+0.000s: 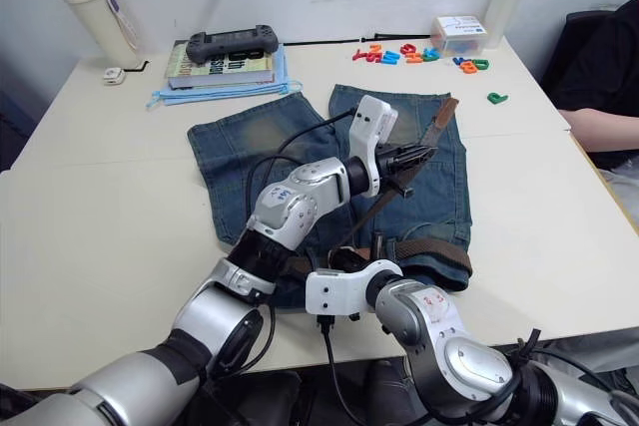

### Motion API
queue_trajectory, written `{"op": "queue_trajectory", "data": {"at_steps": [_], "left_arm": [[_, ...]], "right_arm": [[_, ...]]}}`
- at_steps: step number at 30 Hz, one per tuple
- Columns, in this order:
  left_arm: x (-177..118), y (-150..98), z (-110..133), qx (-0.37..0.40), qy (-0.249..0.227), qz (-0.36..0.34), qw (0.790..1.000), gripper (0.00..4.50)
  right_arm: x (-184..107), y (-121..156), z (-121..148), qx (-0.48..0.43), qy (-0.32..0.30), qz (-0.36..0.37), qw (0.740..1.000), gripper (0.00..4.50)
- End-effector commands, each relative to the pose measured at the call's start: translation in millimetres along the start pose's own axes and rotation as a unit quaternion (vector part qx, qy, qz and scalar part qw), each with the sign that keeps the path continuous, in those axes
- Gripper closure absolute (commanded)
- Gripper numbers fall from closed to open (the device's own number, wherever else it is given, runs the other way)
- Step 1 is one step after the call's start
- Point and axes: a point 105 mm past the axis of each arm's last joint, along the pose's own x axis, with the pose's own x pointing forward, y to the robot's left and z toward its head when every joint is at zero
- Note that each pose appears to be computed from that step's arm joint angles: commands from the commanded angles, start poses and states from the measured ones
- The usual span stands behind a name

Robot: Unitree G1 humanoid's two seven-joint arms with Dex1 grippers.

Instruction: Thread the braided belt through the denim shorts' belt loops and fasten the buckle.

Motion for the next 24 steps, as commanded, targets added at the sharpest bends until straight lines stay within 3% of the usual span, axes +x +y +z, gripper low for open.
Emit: {"op": "queue_trajectory", "data": {"at_steps": [1, 11, 19, 24], "left_arm": [[16.3, -40.9, 47.2, 0.042, -0.075, -0.063, 0.994, 4.5], [15.7, -41.3, 47.9, 0.038, -0.075, -0.07, 0.994, 4.5], [-28.4, -20.7, 38.0, 0.038, -0.068, -0.059, 0.995, 4.5], [-76.1, -8.3, 25.6, 0.043, -0.058, -0.034, 0.997, 4.5]], "right_arm": [[3.9, 81.4, 13.3, 0.019, -0.034, 0.204, 0.978, 4.45], [3.7, 86.9, 15.7, 0.024, -0.038, 0.224, 0.974, 4.45], [7.5, 63.1, -0.6, 0.051, -0.006, 0.163, 0.985, 4.45], [6.9, 37.6, -16.7, 0.073, 0.02, 0.103, 0.992, 4.45]]}}
